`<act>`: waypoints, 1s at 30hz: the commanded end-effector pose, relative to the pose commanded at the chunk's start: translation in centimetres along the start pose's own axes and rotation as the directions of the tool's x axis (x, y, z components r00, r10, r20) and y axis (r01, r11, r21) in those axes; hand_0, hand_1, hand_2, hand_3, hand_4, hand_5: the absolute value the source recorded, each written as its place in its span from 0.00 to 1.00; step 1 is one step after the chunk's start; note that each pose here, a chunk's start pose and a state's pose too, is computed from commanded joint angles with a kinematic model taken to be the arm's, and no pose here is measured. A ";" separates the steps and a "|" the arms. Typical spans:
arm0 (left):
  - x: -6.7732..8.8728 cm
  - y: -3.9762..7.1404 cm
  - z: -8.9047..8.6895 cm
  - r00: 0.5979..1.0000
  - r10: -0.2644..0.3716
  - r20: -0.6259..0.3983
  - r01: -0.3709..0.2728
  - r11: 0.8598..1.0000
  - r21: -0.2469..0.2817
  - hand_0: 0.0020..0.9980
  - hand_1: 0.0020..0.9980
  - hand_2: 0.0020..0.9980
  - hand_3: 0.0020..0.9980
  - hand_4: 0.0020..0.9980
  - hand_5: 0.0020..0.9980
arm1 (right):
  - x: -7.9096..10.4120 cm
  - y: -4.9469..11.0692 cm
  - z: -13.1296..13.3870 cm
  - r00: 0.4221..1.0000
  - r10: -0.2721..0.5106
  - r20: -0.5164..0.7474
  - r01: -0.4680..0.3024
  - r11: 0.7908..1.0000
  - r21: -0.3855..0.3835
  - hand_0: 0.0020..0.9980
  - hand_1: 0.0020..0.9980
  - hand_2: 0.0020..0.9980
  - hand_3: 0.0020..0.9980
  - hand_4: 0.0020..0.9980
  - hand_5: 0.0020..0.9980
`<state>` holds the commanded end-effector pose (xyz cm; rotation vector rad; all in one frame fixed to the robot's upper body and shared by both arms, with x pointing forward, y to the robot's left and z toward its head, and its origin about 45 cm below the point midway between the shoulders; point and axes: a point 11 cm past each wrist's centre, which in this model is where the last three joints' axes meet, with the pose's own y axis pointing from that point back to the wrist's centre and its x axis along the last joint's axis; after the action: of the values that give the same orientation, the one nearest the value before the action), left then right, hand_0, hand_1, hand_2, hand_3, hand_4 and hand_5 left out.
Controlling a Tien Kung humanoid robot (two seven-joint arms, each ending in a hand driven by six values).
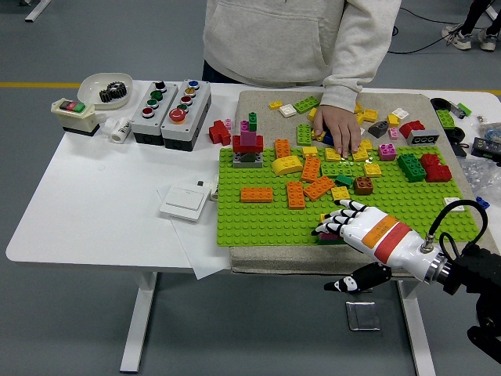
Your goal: Pick up the brick,pile it on top of brick,press brick,pick up the brick,pile it on top of brick,press brick
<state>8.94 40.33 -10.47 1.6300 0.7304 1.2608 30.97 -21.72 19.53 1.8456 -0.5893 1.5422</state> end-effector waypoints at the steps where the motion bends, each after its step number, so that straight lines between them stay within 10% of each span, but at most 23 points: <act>1: 0.0 0.0 0.0 1.000 0.000 0.000 0.000 1.000 0.000 0.69 0.73 0.75 0.60 0.69 0.66 | 0.0 0.0 0.0 1.000 -0.002 0.000 0.002 1.000 0.000 0.97 0.79 0.79 0.80 1.00 0.71; 30: -0.1 0.0 -0.3 1.000 0.000 0.007 0.000 1.000 0.006 0.69 0.73 0.74 0.60 0.69 0.66 | 1.5 0.3 0.3 0.998 0.060 0.002 -0.060 0.998 -0.017 0.97 0.79 0.79 0.80 1.00 0.69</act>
<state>8.67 40.39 -10.51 1.6388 0.7311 1.2529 31.29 -22.08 21.06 1.8326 -0.6622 1.5689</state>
